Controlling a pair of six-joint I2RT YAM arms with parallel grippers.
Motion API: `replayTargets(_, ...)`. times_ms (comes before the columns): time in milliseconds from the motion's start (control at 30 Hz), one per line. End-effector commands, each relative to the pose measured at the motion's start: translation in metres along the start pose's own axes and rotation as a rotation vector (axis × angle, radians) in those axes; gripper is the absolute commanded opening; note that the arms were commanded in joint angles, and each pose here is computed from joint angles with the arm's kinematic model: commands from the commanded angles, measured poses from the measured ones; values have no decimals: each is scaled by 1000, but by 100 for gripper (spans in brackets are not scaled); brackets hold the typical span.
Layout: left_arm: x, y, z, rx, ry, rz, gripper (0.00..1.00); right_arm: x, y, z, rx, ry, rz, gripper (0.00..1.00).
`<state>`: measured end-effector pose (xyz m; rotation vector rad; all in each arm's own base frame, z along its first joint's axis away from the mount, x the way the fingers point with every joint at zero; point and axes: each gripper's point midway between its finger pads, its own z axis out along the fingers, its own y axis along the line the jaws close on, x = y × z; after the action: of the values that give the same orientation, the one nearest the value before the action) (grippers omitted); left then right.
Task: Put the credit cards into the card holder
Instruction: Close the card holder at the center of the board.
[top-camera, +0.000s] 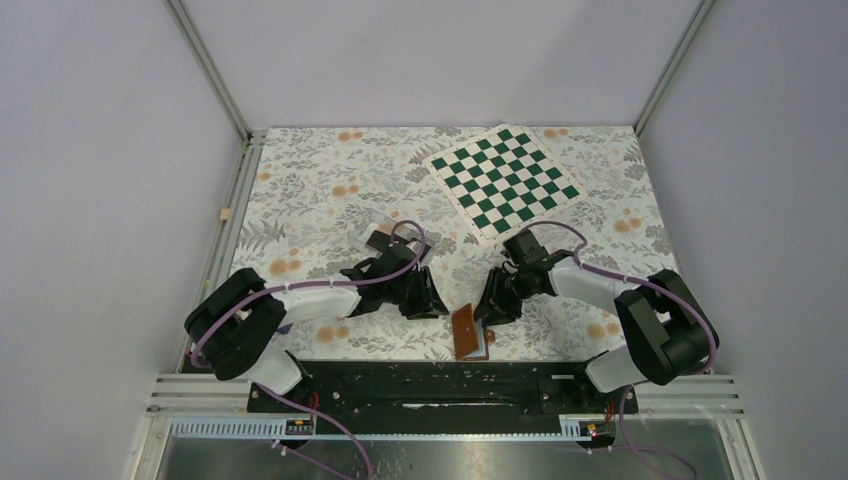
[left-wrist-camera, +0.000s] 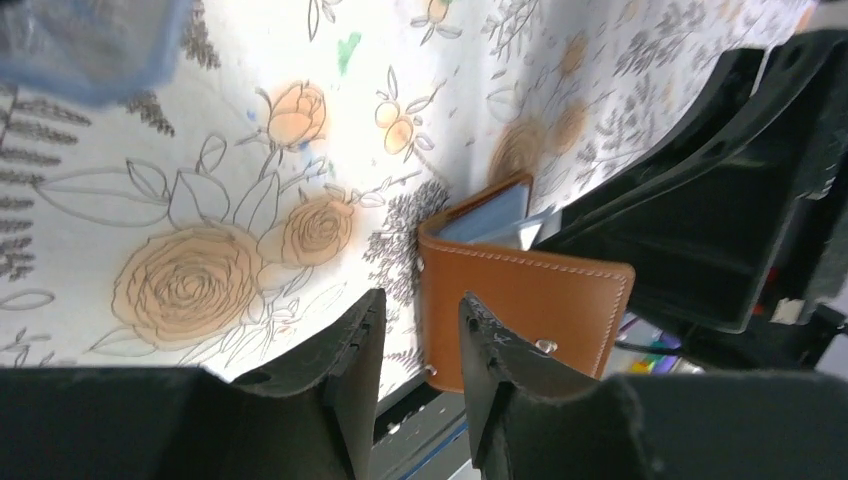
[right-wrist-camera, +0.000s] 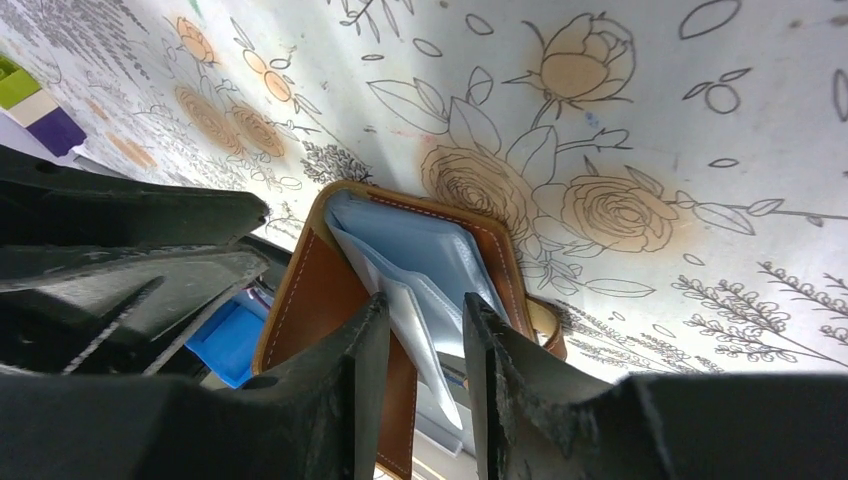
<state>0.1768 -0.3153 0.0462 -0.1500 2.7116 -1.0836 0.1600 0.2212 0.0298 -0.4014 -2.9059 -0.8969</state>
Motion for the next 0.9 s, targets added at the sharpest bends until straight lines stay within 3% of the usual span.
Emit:
replayTargets(0, 10, -12, -10, 15, 23, 102, 34, 8, 5, -2, -27, 37, -35, 40)
replayTargets(433, 50, -62, 14, 122, 122, 129, 31, 31, -16, -17, 32, 87, -104, 41)
replayTargets(867, 66, -24, 38, -97, 219, 175, 30, 28, -44, -36, 202, 38, -185, 42)
